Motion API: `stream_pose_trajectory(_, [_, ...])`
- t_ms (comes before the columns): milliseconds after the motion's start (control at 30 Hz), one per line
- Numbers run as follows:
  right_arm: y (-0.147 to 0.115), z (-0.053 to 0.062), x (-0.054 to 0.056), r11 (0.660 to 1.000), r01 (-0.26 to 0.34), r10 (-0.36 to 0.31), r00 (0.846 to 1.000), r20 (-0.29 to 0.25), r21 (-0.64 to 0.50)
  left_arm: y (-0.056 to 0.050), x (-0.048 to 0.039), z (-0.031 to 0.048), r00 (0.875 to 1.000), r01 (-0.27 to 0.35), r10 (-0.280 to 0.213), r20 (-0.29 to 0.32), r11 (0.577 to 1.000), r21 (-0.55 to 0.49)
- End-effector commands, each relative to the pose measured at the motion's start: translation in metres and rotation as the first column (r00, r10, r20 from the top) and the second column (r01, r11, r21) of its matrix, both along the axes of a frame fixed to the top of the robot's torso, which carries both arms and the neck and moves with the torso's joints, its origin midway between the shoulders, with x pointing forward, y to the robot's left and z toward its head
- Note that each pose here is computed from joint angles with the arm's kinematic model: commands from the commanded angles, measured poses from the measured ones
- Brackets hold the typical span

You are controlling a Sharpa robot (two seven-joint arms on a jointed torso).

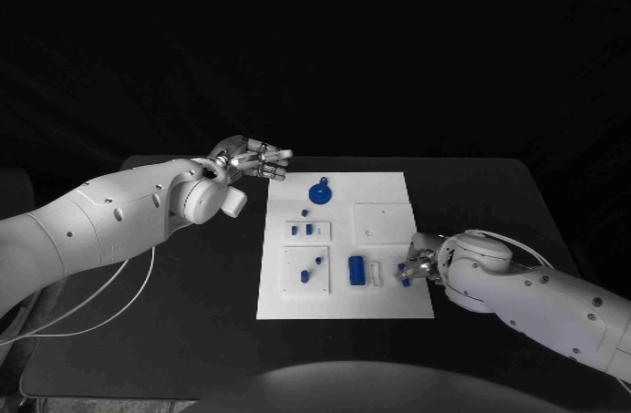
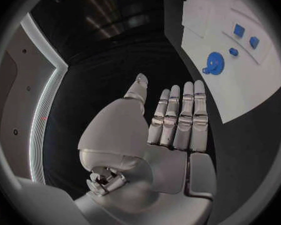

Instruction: Assemble the parts on the task board

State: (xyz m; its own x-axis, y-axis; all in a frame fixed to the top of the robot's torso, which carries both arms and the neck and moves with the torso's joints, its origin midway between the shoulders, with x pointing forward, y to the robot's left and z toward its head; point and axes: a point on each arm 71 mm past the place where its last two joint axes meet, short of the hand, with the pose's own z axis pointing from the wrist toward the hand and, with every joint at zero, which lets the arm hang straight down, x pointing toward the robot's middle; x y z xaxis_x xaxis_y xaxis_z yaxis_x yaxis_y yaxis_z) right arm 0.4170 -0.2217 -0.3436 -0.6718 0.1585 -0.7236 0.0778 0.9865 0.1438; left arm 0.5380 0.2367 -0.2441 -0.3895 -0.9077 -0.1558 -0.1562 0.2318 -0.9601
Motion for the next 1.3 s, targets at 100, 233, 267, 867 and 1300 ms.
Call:
stream_pose_trajectory(100, [-0.002,-0.016,-0.014,0.993,0.076,-0.068,0.993,-0.094,0.086,-0.002,-0.0005,0.0004,1.0,0.016,-0.016,-0.001,1.0,-0.006])
stream_pose_trajectory(233, [-0.001,-0.01,-0.013,0.979,0.126,-0.11,0.989,-0.102,0.163,-0.002,-0.0005,0.0003,1.0,0.016,-0.016,-0.001,1.0,-0.006])
stream_pose_trajectory(267, [-0.001,-0.008,-0.012,0.976,0.132,-0.115,0.988,-0.103,0.174,-0.002,-0.0005,0.0003,1.0,0.016,-0.016,-0.001,1.0,-0.006])
stream_pose_trajectory(867, [0.008,0.008,-0.009,0.939,0.186,-0.15,0.979,-0.141,0.289,-0.002,-0.0006,0.0,1.0,0.019,-0.019,-0.005,1.0,-0.005])
stream_pose_trajectory(1300, [0.017,0.003,-0.006,0.942,0.179,-0.136,0.977,-0.165,0.284,-0.003,-0.0005,-0.0002,1.0,0.022,-0.022,-0.007,1.0,-0.006])
